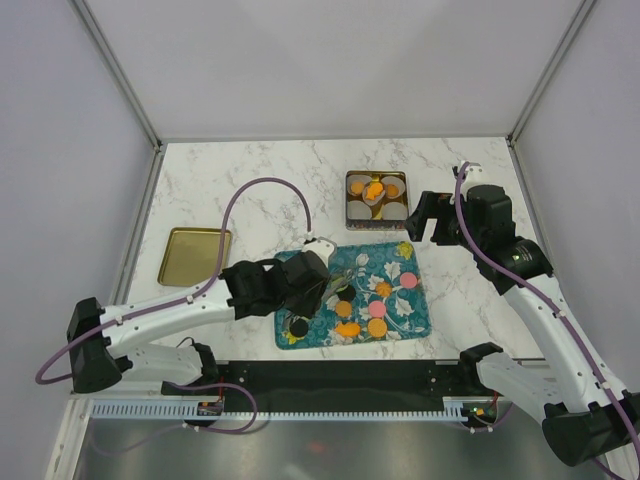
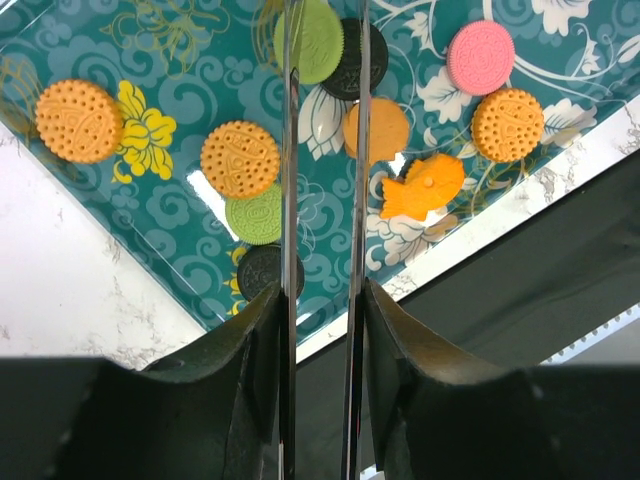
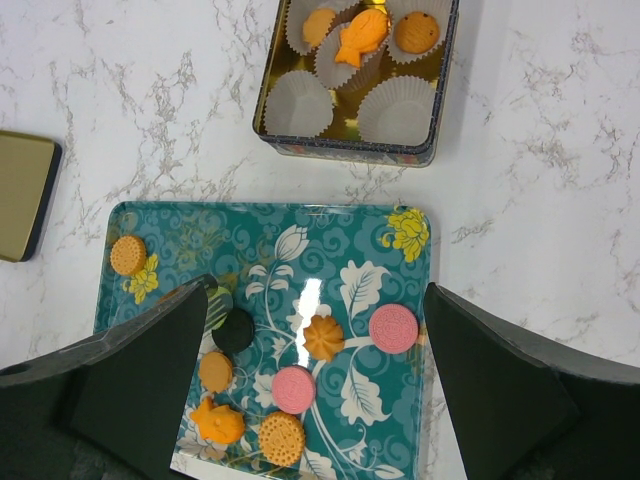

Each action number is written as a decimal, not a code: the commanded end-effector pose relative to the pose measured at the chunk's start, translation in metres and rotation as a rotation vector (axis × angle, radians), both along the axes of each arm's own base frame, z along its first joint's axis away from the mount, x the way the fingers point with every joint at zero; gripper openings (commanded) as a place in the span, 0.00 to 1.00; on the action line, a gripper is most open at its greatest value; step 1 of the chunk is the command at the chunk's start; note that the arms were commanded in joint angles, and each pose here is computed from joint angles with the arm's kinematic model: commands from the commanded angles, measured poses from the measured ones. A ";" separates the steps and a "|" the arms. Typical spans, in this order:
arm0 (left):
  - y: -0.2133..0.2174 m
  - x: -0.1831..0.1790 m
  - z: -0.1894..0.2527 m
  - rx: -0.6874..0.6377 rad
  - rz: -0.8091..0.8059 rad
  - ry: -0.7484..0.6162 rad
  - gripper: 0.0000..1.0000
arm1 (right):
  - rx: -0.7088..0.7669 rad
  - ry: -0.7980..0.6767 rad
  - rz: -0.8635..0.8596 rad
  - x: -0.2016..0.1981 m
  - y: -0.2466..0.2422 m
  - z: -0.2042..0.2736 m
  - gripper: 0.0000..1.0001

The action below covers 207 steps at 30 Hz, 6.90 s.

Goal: Pack the cookies

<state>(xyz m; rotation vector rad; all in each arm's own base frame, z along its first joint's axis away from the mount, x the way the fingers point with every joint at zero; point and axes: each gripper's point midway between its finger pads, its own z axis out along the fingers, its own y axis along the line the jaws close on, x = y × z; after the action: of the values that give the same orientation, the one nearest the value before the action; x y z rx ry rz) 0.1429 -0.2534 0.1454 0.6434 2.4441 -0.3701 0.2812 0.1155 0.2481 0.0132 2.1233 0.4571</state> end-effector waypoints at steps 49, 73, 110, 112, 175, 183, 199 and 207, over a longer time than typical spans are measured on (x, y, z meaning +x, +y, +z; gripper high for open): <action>0.001 0.001 -0.019 -0.152 0.030 0.129 0.54 | 0.002 -0.037 -0.011 0.005 -0.001 0.007 0.98; 0.005 0.016 -0.010 -0.152 0.056 0.086 0.42 | 0.003 -0.040 -0.012 0.005 -0.002 0.007 0.98; -0.095 0.156 0.090 -0.167 -0.004 -0.163 0.39 | -0.016 -0.047 -0.040 0.008 -0.007 0.017 0.98; -0.103 0.169 0.084 -0.156 -0.008 -0.162 0.39 | -0.018 -0.046 -0.039 0.008 -0.007 0.018 0.98; -0.104 0.154 0.084 -0.168 -0.065 -0.141 0.50 | -0.038 -0.053 -0.055 0.003 -0.014 0.021 0.98; -0.058 0.072 0.043 -0.096 -0.090 -0.081 0.50 | -0.027 -0.061 -0.051 0.004 -0.012 0.019 0.98; -0.084 0.016 0.008 0.030 -0.175 -0.096 0.52 | -0.036 -0.051 -0.057 0.004 -0.013 0.012 0.98; -0.093 0.018 0.006 0.104 -0.187 -0.137 0.52 | -0.041 -0.057 -0.059 0.004 -0.014 0.016 0.98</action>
<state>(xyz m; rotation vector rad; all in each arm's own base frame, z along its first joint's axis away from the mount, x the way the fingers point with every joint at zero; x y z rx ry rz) 0.1500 -0.3365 0.1302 0.9728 2.3552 -0.2816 0.2830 0.1039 0.2512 0.0405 2.1166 0.3844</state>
